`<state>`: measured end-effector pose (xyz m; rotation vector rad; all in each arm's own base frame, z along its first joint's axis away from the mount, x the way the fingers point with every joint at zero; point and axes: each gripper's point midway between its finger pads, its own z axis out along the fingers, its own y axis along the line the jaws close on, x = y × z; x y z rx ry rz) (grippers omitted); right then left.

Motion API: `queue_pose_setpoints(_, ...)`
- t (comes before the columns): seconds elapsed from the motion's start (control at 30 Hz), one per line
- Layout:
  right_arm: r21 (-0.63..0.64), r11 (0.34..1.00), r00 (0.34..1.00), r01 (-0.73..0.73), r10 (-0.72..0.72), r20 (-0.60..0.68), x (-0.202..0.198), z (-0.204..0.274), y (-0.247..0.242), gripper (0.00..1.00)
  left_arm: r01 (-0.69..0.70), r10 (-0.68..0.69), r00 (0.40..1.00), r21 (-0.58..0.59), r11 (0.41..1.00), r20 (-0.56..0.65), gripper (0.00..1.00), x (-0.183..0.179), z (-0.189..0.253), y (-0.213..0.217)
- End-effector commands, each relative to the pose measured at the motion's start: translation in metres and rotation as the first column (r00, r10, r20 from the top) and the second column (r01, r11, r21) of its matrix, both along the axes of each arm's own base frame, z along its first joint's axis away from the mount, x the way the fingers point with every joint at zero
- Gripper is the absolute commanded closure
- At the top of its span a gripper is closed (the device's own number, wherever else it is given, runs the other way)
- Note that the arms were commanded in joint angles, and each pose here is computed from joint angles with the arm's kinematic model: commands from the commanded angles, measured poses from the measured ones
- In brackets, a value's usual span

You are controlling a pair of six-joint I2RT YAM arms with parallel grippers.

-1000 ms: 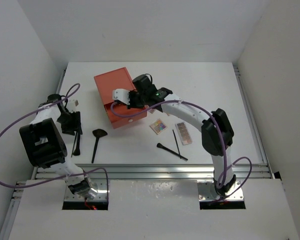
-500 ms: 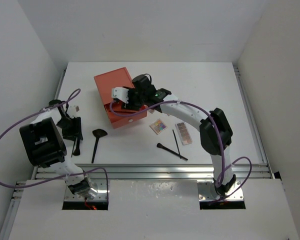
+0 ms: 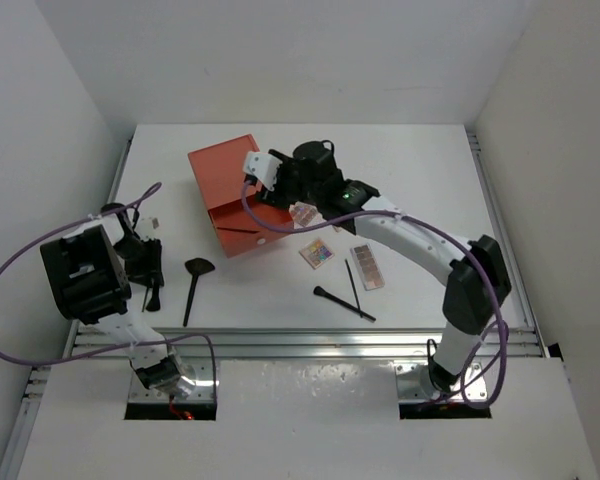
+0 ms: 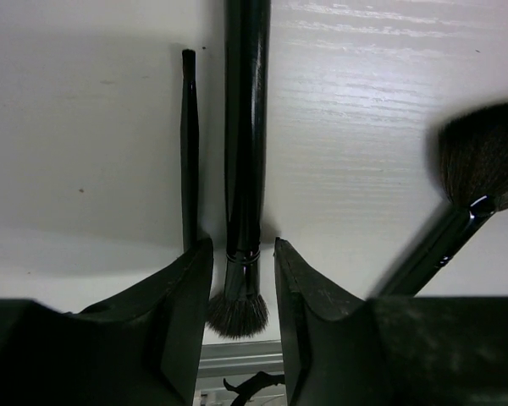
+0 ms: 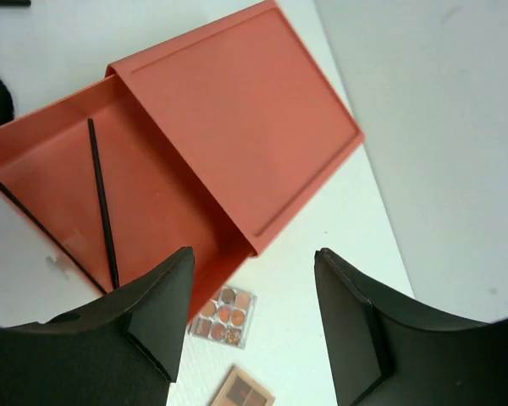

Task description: Organize the makeup

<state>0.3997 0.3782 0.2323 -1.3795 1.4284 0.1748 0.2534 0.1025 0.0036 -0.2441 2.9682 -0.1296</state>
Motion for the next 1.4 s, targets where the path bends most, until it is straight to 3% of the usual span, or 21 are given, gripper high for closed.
queue_pose_setpoints(0.0,0.111,0.992,0.996,0.063,-0.069,0.049,-0.001,0.031,-0.02,0.41,-0.007,0.007,1.0,0.054,0.999,-0.002,0.58,0.011,-0.013,0.021)
queue_pose_setpoints(0.17,0.108,0.988,0.992,0.111,-0.116,0.039,-0.006,0.029,-0.046,0.42,0.012,-0.012,1.0,0.064,0.998,-0.007,0.68,0.02,-0.021,0.028)
queue_pose_setpoints(0.2,0.103,0.987,0.991,0.126,-0.129,0.03,-0.008,0.024,-0.054,0.42,0.013,-0.012,1.0,0.058,0.998,-0.019,0.76,0.018,-0.025,0.027)
queue_pose_setpoints(0.4,0.098,0.983,0.986,0.158,-0.162,0.037,-0.005,0.021,-0.069,0.43,0.046,-0.045,0.999,0.013,0.999,-0.006,1.0,0.027,-0.03,0.02)
queue_pose_setpoints(0.6,0.1,0.98,0.984,0.174,-0.178,0.029,-0.001,0.021,-0.074,0.43,0.057,-0.057,0.998,0.01,0.998,0.032,1.0,0.037,-0.011,0.02)
queue_pose_setpoints(0.8,0.144,0.969,0.979,0.201,-0.204,0.009,0.004,0.031,-0.083,0.44,0.106,-0.139,0.955,0.138,0.985,0.263,1.0,0.095,0.094,0.038)
queue_pose_setpoints(0.9,0.16,0.963,0.976,0.215,-0.217,-0.006,0.007,0.033,-0.088,0.44,0.22,-0.279,0.881,0.19,0.957,0.382,1.0,0.115,0.158,0.023)
queue_pose_setpoints(1.03,0.18,0.944,0.961,0.275,-0.275,-0.026,0.013,0.031,-0.103,0.46,0.36,-0.455,0.724,0.279,0.89,0.518,1.0,0.137,0.233,-0.022)
queue_pose_setpoints(1.13,0.237,0.874,0.904,0.424,-0.393,-0.169,0.022,0.025,-0.135,0.46,0.457,-0.586,0.59,0.369,0.809,0.555,1.0,0.151,0.273,-0.077)
queue_pose_setpoints(1.2,0.228,0.816,0.841,0.531,-0.473,-0.262,0.024,0.013,-0.159,0.48,0.524,-0.659,0.509,0.408,0.747,0.553,1.0,0.154,0.287,-0.123)
queue_pose_setpoints(1.37,0.206,0.704,0.716,0.68,-0.576,-0.394,0.015,-0.01,-0.201,0.48,0.664,-0.765,0.42,0.409,0.626,0.489,1.0,0.151,0.261,-0.196)
